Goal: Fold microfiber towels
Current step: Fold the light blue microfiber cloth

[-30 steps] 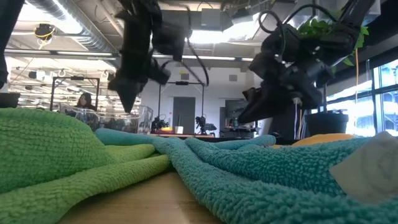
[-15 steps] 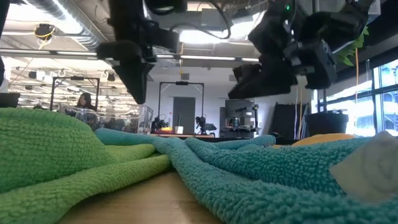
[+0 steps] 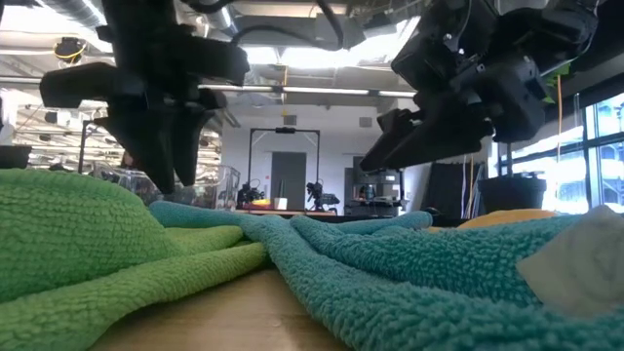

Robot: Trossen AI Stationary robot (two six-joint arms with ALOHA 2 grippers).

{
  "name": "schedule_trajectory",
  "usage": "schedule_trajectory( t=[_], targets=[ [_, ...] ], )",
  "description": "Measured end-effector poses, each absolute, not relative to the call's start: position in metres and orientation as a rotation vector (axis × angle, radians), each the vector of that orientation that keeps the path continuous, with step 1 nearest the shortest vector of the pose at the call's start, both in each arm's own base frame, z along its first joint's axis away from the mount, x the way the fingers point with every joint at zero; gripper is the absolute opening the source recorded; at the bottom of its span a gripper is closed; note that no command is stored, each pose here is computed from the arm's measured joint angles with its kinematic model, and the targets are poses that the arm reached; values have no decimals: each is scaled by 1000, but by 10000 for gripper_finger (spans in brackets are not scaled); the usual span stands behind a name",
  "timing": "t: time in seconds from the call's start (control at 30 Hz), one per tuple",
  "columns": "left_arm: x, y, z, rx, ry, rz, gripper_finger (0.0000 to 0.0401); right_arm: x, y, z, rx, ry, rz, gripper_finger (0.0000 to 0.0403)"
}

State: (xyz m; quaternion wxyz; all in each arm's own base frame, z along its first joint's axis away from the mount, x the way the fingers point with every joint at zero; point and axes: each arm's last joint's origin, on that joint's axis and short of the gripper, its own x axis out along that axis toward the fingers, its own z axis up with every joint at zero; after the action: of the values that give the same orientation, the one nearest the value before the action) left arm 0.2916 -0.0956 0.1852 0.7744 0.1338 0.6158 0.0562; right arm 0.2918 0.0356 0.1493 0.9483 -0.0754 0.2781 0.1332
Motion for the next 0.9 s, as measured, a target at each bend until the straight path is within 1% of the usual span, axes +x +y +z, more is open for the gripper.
schedule_trajectory(
  t=[0.1, 0.23, 0.43, 0.63, 0.77, 0.83, 0.9],
  targets=[
    [290, -97, 183, 284, 1332, 141, 191, 292, 35, 149, -149, 568, 249, 277],
    [283, -90, 169, 247, 1360, 183, 199, 292, 35, 148, -157, 568, 243, 279],
    [275, -87, 149, 209, 1349, 201, 197, 293, 35, 147, -152, 568, 242, 280],
    [275, -88, 149, 189, 1335, 217, 197, 294, 35, 146, -139, 572, 234, 280],
    [275, -89, 149, 193, 1333, 217, 196, 294, 33, 146, -155, 575, 171, 280],
    [275, -89, 149, 193, 1333, 217, 190, 294, 33, 146, -157, 576, 164, 280],
    [275, -90, 149, 197, 1332, 214, 176, 294, 33, 146, -157, 575, 164, 280]
  ],
)
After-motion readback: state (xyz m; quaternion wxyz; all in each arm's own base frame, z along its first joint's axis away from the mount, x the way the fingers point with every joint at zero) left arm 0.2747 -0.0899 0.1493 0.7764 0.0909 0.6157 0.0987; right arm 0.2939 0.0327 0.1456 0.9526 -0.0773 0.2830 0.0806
